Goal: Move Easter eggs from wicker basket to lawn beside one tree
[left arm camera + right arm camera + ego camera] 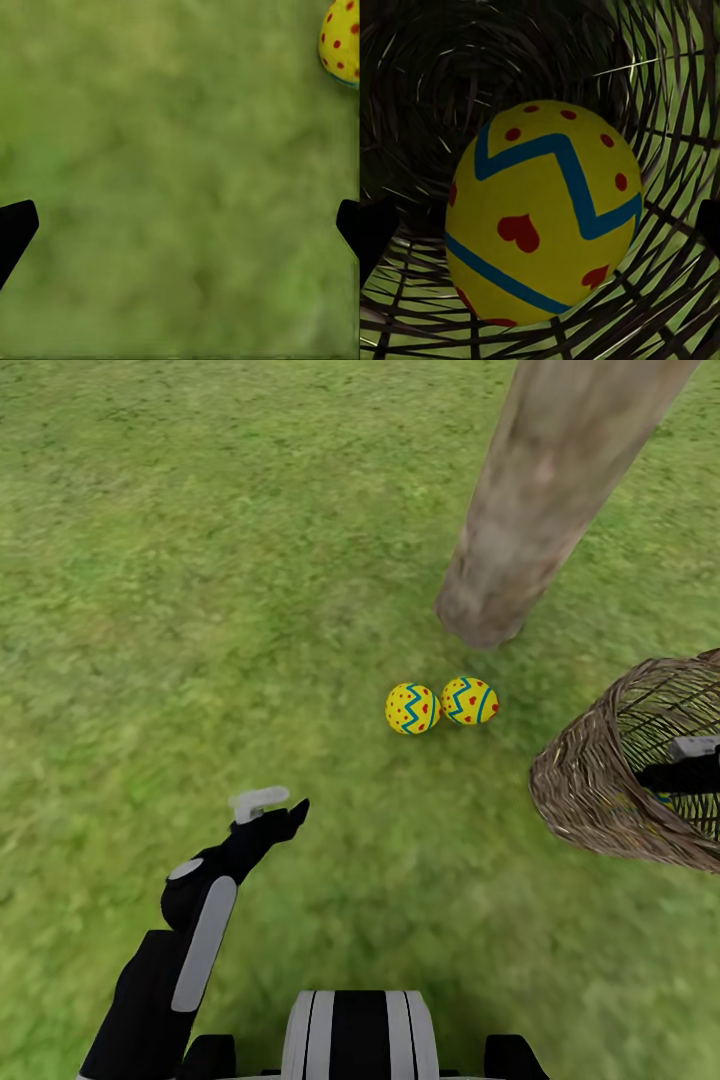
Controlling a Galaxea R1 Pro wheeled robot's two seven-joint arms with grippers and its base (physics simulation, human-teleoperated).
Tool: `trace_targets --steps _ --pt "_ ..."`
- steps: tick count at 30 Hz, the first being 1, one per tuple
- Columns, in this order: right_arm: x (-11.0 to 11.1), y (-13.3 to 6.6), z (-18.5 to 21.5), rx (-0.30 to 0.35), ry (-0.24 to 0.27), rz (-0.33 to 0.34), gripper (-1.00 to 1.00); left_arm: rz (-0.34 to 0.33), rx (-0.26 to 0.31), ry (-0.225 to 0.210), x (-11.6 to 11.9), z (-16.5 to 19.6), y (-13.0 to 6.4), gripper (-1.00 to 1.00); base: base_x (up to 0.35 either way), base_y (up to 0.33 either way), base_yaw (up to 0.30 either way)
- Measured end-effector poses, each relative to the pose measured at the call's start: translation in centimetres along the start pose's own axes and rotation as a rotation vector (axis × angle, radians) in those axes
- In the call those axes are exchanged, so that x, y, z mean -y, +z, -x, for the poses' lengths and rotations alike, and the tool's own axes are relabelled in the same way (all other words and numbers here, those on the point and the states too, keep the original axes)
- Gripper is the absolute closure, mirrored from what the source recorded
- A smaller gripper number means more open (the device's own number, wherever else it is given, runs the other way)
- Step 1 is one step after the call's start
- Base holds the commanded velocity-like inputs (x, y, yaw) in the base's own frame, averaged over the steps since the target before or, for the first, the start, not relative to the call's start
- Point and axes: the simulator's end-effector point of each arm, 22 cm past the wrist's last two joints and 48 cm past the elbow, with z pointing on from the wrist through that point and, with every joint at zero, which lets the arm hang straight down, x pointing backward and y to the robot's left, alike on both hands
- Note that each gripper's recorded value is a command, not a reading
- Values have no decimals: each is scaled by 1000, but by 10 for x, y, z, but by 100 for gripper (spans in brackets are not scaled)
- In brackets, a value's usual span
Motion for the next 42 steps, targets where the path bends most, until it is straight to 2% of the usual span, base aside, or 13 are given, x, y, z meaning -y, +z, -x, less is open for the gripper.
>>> trace_targets --steps 2,5,6,8,11,12,15,18,21,23,26,37,42 --pt "0 0 2 7 -1 -1 -100 -14 -29 -5 12 1 3 -100 0 0 0" --pt "0 0 2 10 -3 0 -100 -10 -76 18 26 20 10 -100 0 0 0" --pt "0 0 3 11 -3 0 -100 -8 -88 23 30 29 11 -100 0 0 0" --pt "1 0 2 11 -3 -1 -100 -38 -94 4 53 66 17 -100 0 0 0" --pt "1 0 2 12 -3 -1 -100 -5 -91 -34 59 101 26 -100 0 0 0" --pt "1 0 3 13 -3 -1 -100 1 -96 -63 63 117 30 -100 0 0 0" --pt "0 0 3 13 -3 -1 -100 -14 -114 -121 74 149 37 -100 0 0 0" --pt "0 0 3 12 -3 0 -100 -64 -140 -184 89 179 38 -100 0 0 0" --pt "1 0 3 12 -5 -2 -100 -163 -147 -238 114 206 26 -100 0 0 0" --pt "1 0 3 12 -5 -2 -100 -195 -109 -233 122 224 14 -100 0 0 0" --pt "1 0 3 13 -5 -2 -100 -205 -92 -230 123 230 9 -100 0 0 0" --pt "1 -1 4 13 -10 -4 -100 -189 -48 -214 107 246 1 -100 0 0 0" --pt "-5 -4 10 22 -21 6 -100 -194 -70 -220 113 239 5 -100 0 0 0"
